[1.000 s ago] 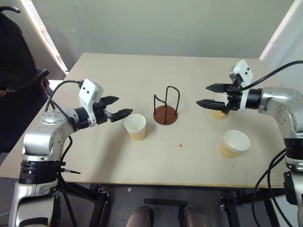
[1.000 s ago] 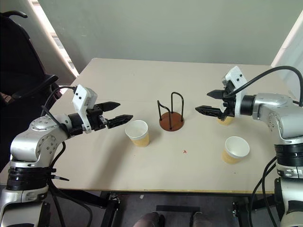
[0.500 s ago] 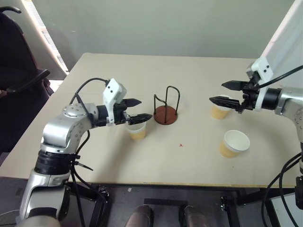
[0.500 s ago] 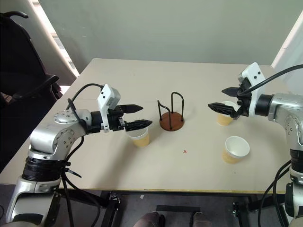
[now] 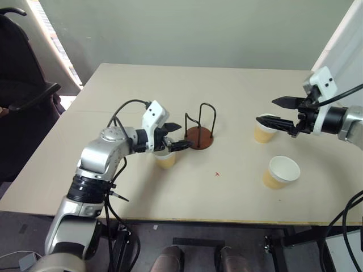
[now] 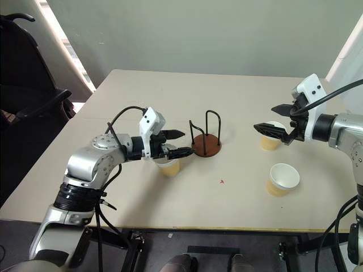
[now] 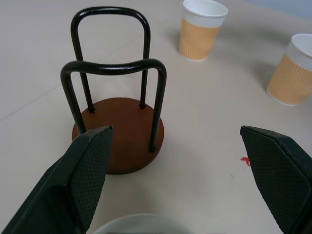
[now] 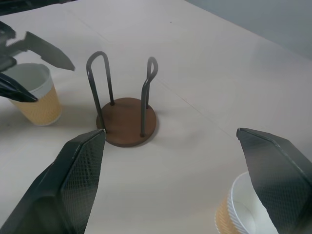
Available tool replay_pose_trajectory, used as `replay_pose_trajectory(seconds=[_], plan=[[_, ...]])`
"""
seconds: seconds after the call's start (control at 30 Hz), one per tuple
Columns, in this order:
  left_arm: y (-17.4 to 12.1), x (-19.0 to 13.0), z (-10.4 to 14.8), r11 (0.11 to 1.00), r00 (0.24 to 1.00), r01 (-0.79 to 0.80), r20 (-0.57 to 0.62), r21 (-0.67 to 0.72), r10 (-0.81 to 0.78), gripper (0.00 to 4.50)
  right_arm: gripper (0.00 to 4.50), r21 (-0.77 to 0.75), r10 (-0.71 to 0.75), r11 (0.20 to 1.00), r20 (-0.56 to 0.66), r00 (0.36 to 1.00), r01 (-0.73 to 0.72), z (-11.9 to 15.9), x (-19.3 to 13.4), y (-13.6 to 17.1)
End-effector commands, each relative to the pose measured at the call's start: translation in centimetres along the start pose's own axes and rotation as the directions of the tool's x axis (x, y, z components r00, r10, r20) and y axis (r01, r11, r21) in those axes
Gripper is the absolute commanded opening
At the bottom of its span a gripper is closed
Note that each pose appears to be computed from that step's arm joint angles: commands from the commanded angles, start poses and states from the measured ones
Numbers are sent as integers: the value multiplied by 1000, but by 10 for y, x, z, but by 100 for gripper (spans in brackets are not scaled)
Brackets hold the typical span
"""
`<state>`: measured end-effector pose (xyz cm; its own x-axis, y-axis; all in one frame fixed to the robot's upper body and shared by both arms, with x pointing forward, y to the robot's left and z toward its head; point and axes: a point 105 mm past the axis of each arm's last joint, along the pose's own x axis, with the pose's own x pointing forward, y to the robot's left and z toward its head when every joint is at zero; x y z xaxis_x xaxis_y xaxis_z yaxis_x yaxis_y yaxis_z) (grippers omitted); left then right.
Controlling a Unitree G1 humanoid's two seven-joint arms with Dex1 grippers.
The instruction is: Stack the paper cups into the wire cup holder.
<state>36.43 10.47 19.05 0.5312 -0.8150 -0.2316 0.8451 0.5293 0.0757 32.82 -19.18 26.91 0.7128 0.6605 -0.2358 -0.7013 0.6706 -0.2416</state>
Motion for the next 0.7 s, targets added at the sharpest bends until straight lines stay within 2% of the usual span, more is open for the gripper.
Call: replay_pose_trajectory(seconds=[0.03,0.7], plan=[[5,2,18,998,999,-28,46,60,25,450,445,-44,-28,999,36,999,29,13,-8,-1],[7,43,17,999,998,-8,56,31,6,450,445,-41,-36,998,45,998,38,12,-9,0]])
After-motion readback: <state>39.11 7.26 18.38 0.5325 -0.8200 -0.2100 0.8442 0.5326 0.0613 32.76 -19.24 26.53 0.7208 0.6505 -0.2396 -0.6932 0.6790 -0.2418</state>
